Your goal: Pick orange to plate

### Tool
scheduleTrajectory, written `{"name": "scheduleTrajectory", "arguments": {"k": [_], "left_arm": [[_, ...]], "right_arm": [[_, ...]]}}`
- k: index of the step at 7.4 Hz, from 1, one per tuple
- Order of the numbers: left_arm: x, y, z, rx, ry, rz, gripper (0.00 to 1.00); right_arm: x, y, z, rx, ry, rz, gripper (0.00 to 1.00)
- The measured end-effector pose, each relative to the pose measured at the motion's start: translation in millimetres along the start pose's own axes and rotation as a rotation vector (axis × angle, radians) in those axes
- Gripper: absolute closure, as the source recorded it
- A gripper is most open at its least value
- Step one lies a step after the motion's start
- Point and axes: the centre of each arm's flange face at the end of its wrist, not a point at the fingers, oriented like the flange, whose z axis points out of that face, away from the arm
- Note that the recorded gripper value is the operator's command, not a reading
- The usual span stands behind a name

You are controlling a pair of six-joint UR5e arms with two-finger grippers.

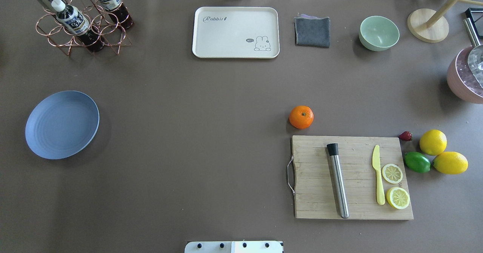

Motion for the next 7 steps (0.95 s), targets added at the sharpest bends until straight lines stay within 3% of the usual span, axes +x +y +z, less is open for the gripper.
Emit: {"name": "scheduleTrajectory", "arguments": {"k": [7], "left_arm": [[-2.0, 5.4, 0.3, -0.004, -0.001, 0.001, 0.02]], "right_arm": [[-2.1, -0.6, -1.1, 0.003, -0.004, -0.011, 0.00]]}}
